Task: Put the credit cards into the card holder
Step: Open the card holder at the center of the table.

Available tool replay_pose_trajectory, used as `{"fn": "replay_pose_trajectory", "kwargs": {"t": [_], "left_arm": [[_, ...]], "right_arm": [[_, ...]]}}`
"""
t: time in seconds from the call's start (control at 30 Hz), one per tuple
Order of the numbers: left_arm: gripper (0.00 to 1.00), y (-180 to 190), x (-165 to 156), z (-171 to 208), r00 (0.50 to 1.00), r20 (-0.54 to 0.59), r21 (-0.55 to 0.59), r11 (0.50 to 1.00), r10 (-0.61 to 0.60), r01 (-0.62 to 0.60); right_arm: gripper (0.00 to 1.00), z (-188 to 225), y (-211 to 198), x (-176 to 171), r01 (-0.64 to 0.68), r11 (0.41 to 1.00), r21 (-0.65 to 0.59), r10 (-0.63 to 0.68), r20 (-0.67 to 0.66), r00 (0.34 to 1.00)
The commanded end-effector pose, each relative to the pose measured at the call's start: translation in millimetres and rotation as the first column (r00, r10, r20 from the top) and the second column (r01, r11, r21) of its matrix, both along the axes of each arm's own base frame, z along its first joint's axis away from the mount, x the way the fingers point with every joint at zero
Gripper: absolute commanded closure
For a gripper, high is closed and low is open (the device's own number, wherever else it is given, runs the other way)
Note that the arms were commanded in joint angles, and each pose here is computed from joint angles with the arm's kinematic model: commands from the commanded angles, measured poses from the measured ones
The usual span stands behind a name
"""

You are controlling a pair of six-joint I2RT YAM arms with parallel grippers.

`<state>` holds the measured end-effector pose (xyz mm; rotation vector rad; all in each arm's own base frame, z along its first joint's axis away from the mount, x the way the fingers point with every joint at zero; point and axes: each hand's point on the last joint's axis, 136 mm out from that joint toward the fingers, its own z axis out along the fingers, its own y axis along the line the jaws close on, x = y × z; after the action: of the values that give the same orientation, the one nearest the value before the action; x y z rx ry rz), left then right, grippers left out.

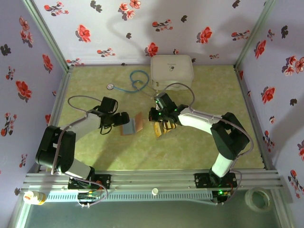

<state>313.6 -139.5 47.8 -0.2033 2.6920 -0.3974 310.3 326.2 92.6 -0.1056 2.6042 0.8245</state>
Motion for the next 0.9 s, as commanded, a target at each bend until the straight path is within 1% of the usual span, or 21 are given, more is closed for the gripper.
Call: {"fn": "replay_pose_trajectory", "kwargs": {"t": [0.0,0.23,0.5,0.8,0.87], "left_arm": [[0.11,-9,1,-4,1.0,0.004,-0.03,0.999,-0.029,0.029],[0.15,-14,1,-6,0.999,0.005,-0.053,0.998,-0.04,0.041],[0.24,-16,-1,-9,0.999,0.001,-0.063,0.997,-0.051,0.051],[0.45,-15,-3,-5,0.998,0.021,-0.078,0.996,-0.051,0.052],[0.52,-14,-4,-3,0.998,0.027,-0.08,0.995,-0.05,0.052]], "right_arm": [[1.0,3,0,3,-0.009,1.0,-0.024,0.009,0.022,1.0],[1.0,-10,7,-3,-0.03,0.998,-0.046,0.03,0.007,1.0],[1.0,-17,17,-7,-0.054,0.997,-0.05,0.054,-0.002,0.999],[1.0,-17,25,-9,-0.069,0.996,-0.048,0.069,-0.003,0.998],[1.0,-15,25,-9,-0.069,0.996,-0.047,0.069,-0.002,0.998]]}}
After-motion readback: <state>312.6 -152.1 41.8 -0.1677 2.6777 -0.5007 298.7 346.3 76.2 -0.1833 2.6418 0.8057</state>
